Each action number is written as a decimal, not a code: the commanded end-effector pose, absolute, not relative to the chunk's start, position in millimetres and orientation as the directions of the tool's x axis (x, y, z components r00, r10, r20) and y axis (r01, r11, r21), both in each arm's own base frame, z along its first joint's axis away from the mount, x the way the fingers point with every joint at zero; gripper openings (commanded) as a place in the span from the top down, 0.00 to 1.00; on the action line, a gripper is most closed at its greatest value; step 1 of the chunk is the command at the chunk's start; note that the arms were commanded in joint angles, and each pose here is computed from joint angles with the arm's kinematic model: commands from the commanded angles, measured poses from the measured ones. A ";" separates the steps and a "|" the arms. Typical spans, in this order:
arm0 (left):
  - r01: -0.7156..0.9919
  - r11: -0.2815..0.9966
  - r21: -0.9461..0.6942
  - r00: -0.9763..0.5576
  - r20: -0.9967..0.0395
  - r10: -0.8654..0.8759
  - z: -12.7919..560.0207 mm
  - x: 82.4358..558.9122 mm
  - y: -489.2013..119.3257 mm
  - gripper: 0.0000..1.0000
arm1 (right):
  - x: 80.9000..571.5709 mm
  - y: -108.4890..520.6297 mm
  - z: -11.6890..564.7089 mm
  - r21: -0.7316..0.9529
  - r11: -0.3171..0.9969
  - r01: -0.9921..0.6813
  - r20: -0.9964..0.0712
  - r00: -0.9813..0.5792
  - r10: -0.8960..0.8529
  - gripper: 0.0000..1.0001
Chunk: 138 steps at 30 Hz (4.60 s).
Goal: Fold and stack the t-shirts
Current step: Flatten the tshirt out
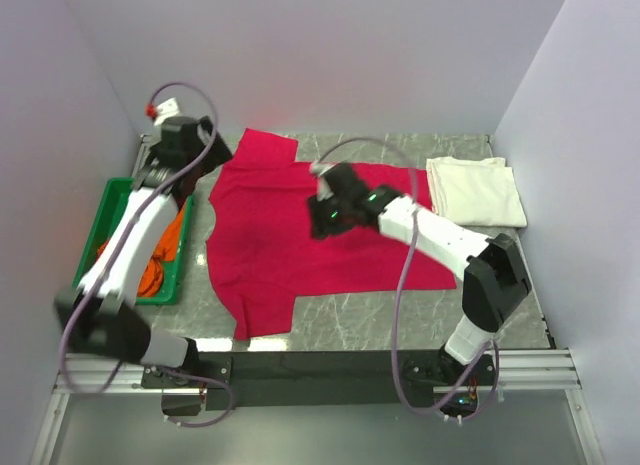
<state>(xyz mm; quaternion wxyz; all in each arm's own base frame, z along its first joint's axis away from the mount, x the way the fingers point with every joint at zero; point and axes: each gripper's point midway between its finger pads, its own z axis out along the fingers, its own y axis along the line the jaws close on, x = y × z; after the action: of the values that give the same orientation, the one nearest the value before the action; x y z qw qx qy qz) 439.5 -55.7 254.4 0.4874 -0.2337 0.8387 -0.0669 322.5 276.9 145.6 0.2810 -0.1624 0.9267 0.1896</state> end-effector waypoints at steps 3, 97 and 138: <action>-0.437 0.861 -0.261 -0.331 -0.843 -0.423 242.9 364.4 -6.5 0.01 | 242.4 356.4 132.0 0.188 0.664 -0.723 -0.612 -0.616 -0.497 0.48; -0.589 0.731 -0.343 -0.040 -0.892 -0.451 225.9 280.9 66.1 0.06 | 103.8 390.6 10.5 0.163 0.225 -0.961 -0.205 -0.256 -0.945 0.71; -0.565 0.812 -0.144 -0.763 -0.282 -0.581 64.9 196.7 -49.5 0.17 | 233.6 77.2 99.6 0.210 0.947 0.242 -0.476 -0.821 0.315 0.34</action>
<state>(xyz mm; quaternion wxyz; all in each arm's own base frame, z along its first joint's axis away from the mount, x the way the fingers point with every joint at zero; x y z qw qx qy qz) 204.4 -51.2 73.2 0.1745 -0.2884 0.9406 -0.0407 229.0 98.8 92.5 0.2308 0.0682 0.9683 0.0673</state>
